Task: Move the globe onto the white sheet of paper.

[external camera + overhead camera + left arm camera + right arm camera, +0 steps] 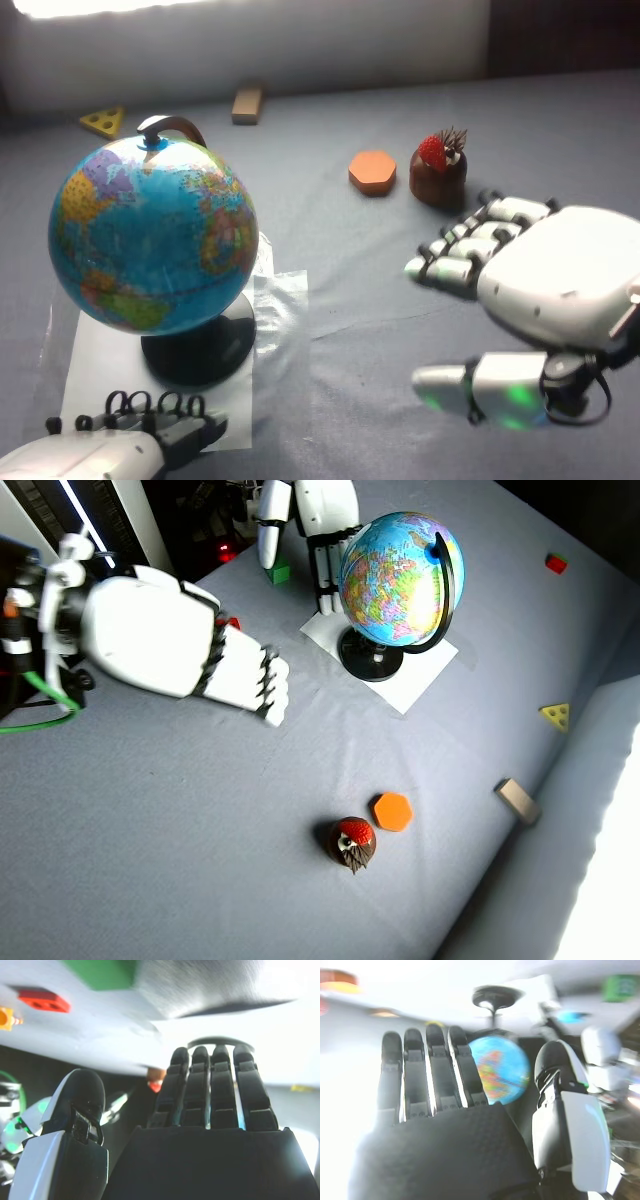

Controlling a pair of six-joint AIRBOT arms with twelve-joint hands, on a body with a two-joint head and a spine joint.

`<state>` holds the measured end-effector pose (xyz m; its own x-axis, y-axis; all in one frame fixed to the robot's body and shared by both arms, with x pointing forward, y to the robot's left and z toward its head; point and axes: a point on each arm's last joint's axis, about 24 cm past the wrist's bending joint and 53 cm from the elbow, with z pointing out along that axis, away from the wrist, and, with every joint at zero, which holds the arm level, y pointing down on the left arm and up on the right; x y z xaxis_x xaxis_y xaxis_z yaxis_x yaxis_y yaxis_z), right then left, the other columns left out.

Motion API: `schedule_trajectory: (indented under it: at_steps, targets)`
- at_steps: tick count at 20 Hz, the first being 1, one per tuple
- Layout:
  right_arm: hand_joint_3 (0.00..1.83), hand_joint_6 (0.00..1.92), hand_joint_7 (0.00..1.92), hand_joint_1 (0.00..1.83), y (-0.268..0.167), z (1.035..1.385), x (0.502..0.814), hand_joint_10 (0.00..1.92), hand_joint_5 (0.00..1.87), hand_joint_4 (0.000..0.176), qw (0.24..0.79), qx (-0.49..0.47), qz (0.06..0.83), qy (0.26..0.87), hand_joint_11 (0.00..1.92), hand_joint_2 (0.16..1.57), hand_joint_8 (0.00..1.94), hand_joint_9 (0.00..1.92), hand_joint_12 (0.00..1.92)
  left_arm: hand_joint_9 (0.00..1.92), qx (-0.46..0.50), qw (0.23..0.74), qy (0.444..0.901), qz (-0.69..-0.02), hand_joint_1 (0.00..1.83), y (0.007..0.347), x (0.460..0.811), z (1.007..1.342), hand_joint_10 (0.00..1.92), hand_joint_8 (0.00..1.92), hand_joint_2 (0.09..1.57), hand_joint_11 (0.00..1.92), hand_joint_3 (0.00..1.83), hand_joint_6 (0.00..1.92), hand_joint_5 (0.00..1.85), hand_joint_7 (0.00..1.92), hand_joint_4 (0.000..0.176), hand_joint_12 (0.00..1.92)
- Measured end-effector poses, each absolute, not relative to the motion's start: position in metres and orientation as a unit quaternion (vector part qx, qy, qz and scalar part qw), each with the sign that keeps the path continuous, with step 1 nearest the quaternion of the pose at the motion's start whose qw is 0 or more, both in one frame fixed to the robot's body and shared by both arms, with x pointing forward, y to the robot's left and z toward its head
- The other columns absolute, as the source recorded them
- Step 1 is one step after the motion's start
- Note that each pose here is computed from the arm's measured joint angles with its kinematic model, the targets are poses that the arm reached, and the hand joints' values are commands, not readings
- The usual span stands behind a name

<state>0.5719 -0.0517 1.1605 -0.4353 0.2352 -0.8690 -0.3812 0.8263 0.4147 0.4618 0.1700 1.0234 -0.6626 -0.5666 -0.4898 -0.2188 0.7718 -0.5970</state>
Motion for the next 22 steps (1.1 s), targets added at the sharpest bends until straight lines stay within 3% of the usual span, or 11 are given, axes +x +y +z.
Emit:
schedule_trajectory:
  at_steps: [2, 7, 10, 11, 12, 14, 15, 16, 17, 20, 22]
  targets:
    - [0.0, 0.07, 0.51, 0.0, -0.06, 1.153, 0.572, 0.07, 0.48, 0.0, 0.523, -0.013, 0.282, 0.804, 0.0, 1.16, 0.05, 0.42, 0.8, 0.15, -0.237, 0.342, 0.873, -0.255, 0.0, 0.161, 0.465, 1.029, 0.02, 0.01, 1.25, 0.02, 0.0, 0.02, 0.21, 0.23, 0.0, 0.02]
    - [0.0, 0.17, 0.79, 0.0, -0.062, 1.145, 0.56, 0.18, 0.74, 0.0, 0.507, 0.013, 0.267, 0.819, 0.0, 1.17, 0.09, 0.67, 1.34, 0.44, -0.237, 0.323, 0.881, -0.251, 0.0, 0.125, 0.471, 1.045, 0.05, 0.03, 1.28, 0.0, 0.0, 0.06, 0.52, 0.55, 0.0, 0.65]
    - [0.0, 0.21, 0.82, 0.0, -0.061, 1.149, 0.559, 0.28, 0.74, 0.0, 0.511, 0.011, 0.268, 0.816, 0.0, 1.17, 0.06, 0.65, 1.39, 0.47, -0.238, 0.318, 0.883, -0.25, 0.0, 0.105, 0.479, 1.059, 0.06, 0.03, 1.29, 0.0, 0.0, 0.06, 0.54, 0.57, 0.0, 0.74]
    - [0.0, 0.41, 0.91, 0.01, -0.059, 1.148, 0.558, 0.65, 0.75, 0.0, 0.509, 0.01, 0.271, 0.817, 0.12, 1.2, 0.08, 0.6, 1.54, 0.59, -0.239, 0.321, 0.882, -0.249, 0.02, 0.103, 0.482, 1.063, 0.11, 0.05, 1.3, 0.05, 0.0, 0.09, 0.62, 0.67, 0.0, 1.1]
    - [0.01, 0.87, 1.02, 0.22, -0.058, 1.148, 0.557, 1.28, 0.81, 0.0, 0.507, 0.009, 0.273, 0.818, 0.46, 1.24, 0.6, 0.73, 1.85, 0.74, -0.244, 0.32, 0.882, -0.246, 0.11, 0.102, 0.484, 1.067, 0.85, 0.46, 1.31, 0.37, 0.0, 0.57, 0.75, 0.9, 0.0, 1.53]
    - [0.01, 1.36, 1.05, 0.47, -0.054, 1.148, 0.555, 1.87, 0.9, 0.0, 0.504, 0.009, 0.279, 0.817, 0.89, 1.29, 1.46, 0.96, 1.92, 0.84, -0.243, 0.326, 0.881, -0.241, 0.25, 0.1, 0.488, 1.073, 1.73, 1.48, 1.35, 0.65, 0.0, 1.34, 0.8, 0.86, 0.0, 1.91]
    - [0.01, 1.51, 1.12, 0.59, -0.047, 1.146, 0.552, 1.92, 0.95, 0.0, 0.497, 0.008, 0.288, 0.818, 1.11, 1.31, 1.66, 1.1, 1.92, 0.94, -0.243, 0.327, 0.882, -0.235, 0.37, 0.101, 0.489, 1.076, 1.9, 1.79, 1.38, 0.81, 0.01, 1.55, 0.83, 0.85, 0.0, 1.92]
    - [0.01, 1.56, 1.14, 0.63, -0.043, 1.146, 0.55, 1.92, 0.97, 0.0, 0.494, 0.008, 0.293, 0.819, 1.17, 1.32, 1.71, 1.14, 1.92, 0.99, -0.247, 0.326, 0.883, -0.232, 0.42, 0.102, 0.489, 1.076, 1.92, 1.89, 1.39, 0.86, 0.01, 1.62, 0.85, 0.86, 0.0, 1.92]
    - [0.76, 1.81, 1.18, 0.89, -0.038, 1.146, 0.548, 1.92, 0.75, 0.0, 0.493, 0.001, 0.298, 0.817, 1.29, 1.01, 1.88, 1.24, 1.92, 1.11, -0.251, 0.327, 0.882, -0.229, 0.6, 0.102, 0.49, 1.078, 1.92, 1.92, 1.43, 1.0, 0.01, 1.82, 0.94, 0.97, 0.0, 1.92]
    - [1.17, 1.92, 1.21, 0.95, -0.036, 1.147, 0.547, 1.92, 0.74, 0.0, 0.495, -0.001, 0.299, 0.816, 1.38, 0.82, 1.94, 1.29, 1.92, 1.15, -0.258, 0.337, 0.877, -0.227, 0.69, 0.105, 0.497, 1.086, 1.92, 1.92, 1.45, 1.05, 0.01, 1.9, 0.95, 1.01, 0.0, 1.92]
    - [1.18, 1.92, 1.22, 0.95, -0.036, 1.147, 0.547, 1.92, 0.75, 0.0, 0.495, -0.001, 0.299, 0.816, 1.39, 0.82, 1.94, 1.3, 1.92, 1.15, -0.243, 0.344, 0.88, -0.222, 0.7, 0.104, 0.502, 1.091, 1.92, 1.92, 1.45, 1.06, 0.01, 1.91, 0.96, 1.01, 0.0, 1.92]
